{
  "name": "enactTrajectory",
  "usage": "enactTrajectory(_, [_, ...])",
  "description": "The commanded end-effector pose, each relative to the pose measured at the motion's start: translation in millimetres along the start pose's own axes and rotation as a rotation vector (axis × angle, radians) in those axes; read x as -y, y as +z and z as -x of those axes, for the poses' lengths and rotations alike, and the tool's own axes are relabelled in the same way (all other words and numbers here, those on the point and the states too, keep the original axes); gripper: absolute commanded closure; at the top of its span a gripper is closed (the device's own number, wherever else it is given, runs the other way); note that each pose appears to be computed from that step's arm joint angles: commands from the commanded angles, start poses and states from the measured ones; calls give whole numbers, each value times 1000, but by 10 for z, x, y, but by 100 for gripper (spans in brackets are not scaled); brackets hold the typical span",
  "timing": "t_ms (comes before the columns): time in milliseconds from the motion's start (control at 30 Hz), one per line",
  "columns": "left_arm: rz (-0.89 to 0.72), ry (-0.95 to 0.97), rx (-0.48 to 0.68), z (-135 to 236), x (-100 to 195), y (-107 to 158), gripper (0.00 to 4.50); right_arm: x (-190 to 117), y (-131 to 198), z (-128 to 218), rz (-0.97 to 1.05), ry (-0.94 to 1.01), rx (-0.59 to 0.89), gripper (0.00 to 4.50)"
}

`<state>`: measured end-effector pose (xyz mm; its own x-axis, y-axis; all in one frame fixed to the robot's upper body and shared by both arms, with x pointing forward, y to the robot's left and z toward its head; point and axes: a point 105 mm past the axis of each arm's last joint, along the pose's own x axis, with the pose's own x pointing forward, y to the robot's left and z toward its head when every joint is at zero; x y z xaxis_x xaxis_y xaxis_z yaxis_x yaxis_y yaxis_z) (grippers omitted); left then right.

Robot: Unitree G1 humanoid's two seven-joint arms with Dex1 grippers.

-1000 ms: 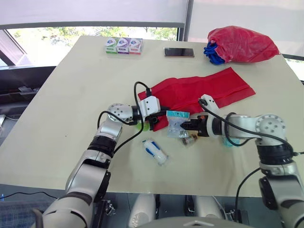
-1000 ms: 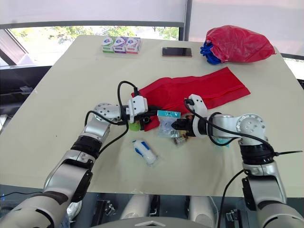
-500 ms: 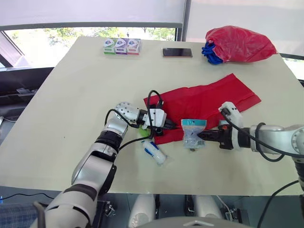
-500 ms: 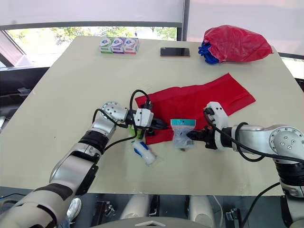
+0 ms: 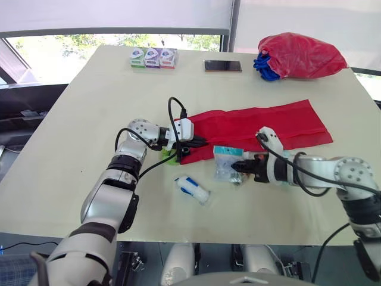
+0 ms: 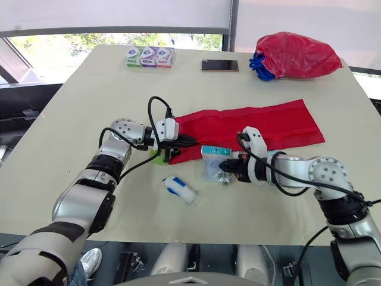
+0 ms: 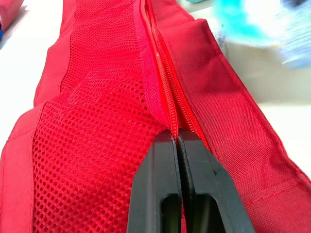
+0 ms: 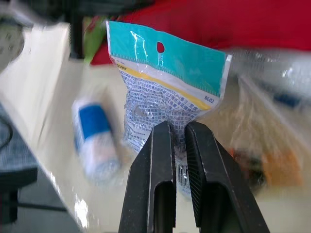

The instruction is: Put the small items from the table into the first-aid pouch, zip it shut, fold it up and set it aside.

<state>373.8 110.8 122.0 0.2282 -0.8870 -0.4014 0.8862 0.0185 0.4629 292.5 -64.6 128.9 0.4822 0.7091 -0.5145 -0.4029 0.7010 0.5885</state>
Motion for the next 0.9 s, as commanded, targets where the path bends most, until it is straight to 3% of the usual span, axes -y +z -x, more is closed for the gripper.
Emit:
enactTrajectory(33, [-28,47,37,54,-93,113,448,-47,137,-78,-10,-11,14,450])
enactTrajectory(367, [-18,75,76,18,-106,191,448,39,-58,-322,16,-75,-122,450])
enactTrajectory(900, [-9,22,72,-54,150,121,448,-237,428,-438,-339,19,57,450])
